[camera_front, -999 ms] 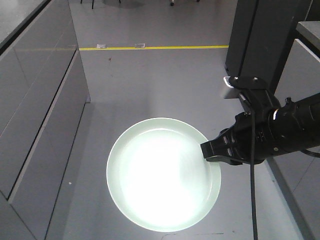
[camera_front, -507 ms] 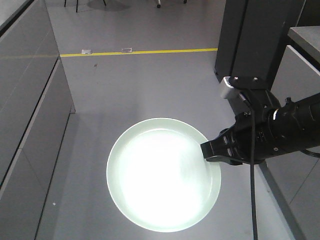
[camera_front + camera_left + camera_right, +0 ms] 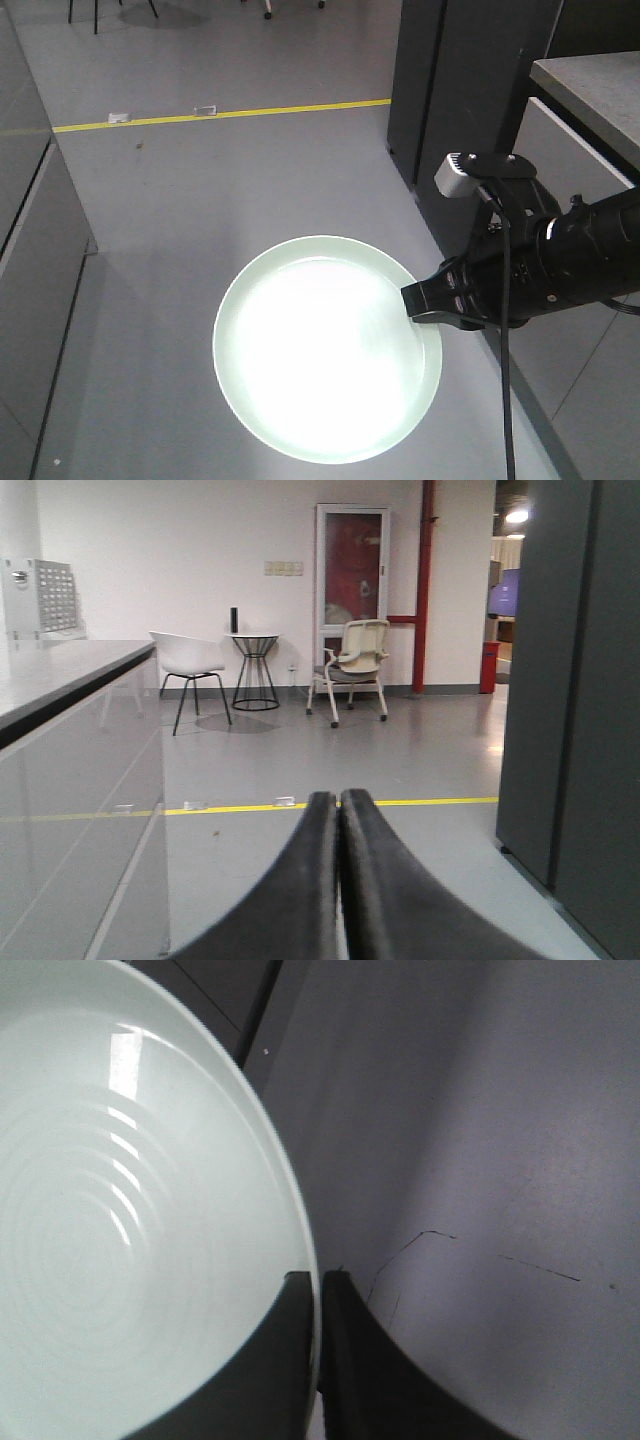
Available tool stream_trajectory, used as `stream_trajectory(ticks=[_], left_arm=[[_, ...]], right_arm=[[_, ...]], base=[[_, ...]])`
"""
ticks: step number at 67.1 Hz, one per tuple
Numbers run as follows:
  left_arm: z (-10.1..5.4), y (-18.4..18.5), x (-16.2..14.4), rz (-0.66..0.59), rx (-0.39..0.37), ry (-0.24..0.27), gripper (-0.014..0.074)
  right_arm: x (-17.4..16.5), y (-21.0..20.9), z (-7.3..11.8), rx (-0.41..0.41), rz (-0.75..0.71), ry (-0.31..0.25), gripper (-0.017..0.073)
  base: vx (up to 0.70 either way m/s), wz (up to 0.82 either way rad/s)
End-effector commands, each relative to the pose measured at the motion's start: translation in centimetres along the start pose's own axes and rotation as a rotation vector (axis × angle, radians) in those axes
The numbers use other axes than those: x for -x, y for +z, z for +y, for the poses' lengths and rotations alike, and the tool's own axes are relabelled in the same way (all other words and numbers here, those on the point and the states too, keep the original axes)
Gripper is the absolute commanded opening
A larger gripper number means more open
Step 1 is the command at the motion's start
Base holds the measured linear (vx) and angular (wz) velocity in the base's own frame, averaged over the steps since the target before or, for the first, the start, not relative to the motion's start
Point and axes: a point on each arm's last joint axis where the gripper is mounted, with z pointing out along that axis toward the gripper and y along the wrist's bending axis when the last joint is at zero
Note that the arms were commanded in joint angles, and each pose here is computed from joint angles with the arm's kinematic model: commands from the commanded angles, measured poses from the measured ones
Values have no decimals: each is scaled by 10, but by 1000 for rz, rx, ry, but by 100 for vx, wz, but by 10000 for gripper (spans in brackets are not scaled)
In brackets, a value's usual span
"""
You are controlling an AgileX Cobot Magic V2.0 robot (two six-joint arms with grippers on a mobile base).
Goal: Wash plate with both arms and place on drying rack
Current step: 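Hold the plate while the base turns toward the sink counter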
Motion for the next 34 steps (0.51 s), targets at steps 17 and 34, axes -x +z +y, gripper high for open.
stream_trajectory(ticks=[17, 34], left_arm=[[-1, -2, 17, -114, -5, -13, -6], [-1, -2, 17, -114, -5, -13, -6]], right_arm=[[10, -15, 7, 16, -94, -7, -1], [10, -15, 7, 16, -94, -7, -1]], base=[[19, -25], [18, -26]])
